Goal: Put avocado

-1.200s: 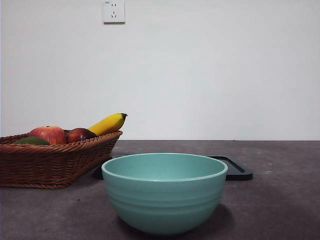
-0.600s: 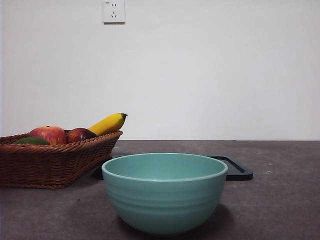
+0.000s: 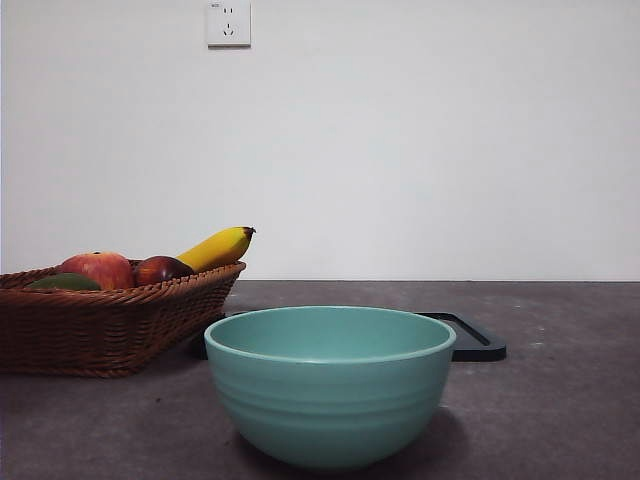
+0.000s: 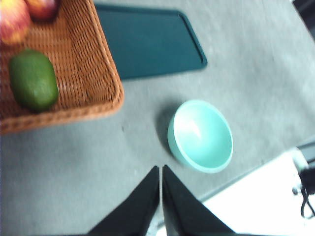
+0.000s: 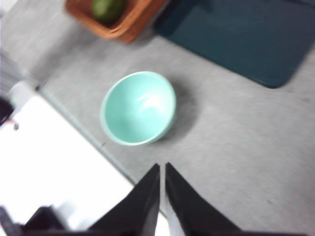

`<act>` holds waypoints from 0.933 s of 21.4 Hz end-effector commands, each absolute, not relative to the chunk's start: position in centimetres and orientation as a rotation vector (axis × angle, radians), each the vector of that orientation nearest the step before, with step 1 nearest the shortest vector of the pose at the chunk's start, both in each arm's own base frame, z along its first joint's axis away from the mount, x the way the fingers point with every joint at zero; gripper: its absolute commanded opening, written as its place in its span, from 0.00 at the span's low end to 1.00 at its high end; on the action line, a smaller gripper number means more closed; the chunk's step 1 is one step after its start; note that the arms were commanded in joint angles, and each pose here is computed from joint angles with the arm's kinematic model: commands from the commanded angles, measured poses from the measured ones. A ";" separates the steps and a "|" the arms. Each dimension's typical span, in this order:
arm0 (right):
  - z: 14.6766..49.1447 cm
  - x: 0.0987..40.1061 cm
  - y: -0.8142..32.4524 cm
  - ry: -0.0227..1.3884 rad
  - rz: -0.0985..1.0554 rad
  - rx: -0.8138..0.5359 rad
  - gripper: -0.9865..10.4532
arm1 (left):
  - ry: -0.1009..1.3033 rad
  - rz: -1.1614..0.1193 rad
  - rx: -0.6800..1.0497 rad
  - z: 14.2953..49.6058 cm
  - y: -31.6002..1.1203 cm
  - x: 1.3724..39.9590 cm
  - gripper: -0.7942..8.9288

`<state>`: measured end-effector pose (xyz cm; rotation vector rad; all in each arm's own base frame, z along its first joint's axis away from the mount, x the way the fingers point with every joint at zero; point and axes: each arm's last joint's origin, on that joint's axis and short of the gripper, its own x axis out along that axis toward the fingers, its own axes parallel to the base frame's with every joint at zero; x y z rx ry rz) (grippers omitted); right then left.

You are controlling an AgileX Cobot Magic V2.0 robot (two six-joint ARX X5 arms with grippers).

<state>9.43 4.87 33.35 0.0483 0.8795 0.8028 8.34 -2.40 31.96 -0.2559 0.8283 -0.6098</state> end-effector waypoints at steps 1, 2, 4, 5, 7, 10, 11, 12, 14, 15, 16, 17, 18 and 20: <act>33.9 9.4 5.1 0.851 0.837 0.022 0.09 | 0.809 -0.633 -0.225 32.4 -2.5 8.4 0.09; 33.9 9.4 5.1 0.851 0.839 0.022 0.10 | 0.809 -0.634 -0.225 32.4 -2.5 8.4 0.09; 33.9 9.4 5.1 0.851 0.839 0.022 0.10 | 0.810 -0.634 -0.225 32.4 -2.5 8.4 0.16; 33.9 9.4 5.1 0.851 0.839 0.022 0.10 | 0.809 -0.634 -0.225 32.4 -2.5 8.4 0.20; 33.9 9.4 5.1 0.851 0.838 0.022 0.14 | 0.809 -0.634 -0.224 32.4 -2.5 8.4 0.32; 33.9 9.4 5.1 0.850 0.837 0.026 0.32 | 0.809 -0.633 -0.225 32.4 -2.5 8.4 0.44; 34.0 9.4 5.1 0.849 0.837 0.025 0.37 | 0.809 -0.632 -0.227 32.4 -2.5 8.4 0.46; 34.0 9.4 5.1 0.848 0.837 0.025 0.40 | 0.809 -0.632 -0.227 32.4 -2.5 8.4 0.47; 34.0 9.4 5.2 0.846 0.837 0.025 0.40 | 0.808 -0.631 -0.227 32.4 -2.5 8.5 0.47; 34.0 9.4 5.2 0.846 0.838 0.026 0.40 | 0.809 -0.629 -0.227 32.4 -2.5 8.6 0.47; 34.0 9.4 5.2 0.846 0.837 0.026 0.40 | 0.811 -0.624 -0.228 32.4 -2.5 8.7 0.47; 34.0 9.4 5.2 0.847 0.837 0.027 0.40 | 0.816 -0.616 -0.229 32.4 -2.5 8.9 0.47; 34.0 9.4 5.2 0.847 0.836 0.028 0.40 | 0.821 -0.605 -0.227 32.3 -2.5 9.1 0.47; 34.0 9.4 5.2 0.848 0.836 0.029 0.40 | 0.827 -0.581 -0.223 32.3 -2.5 9.7 0.47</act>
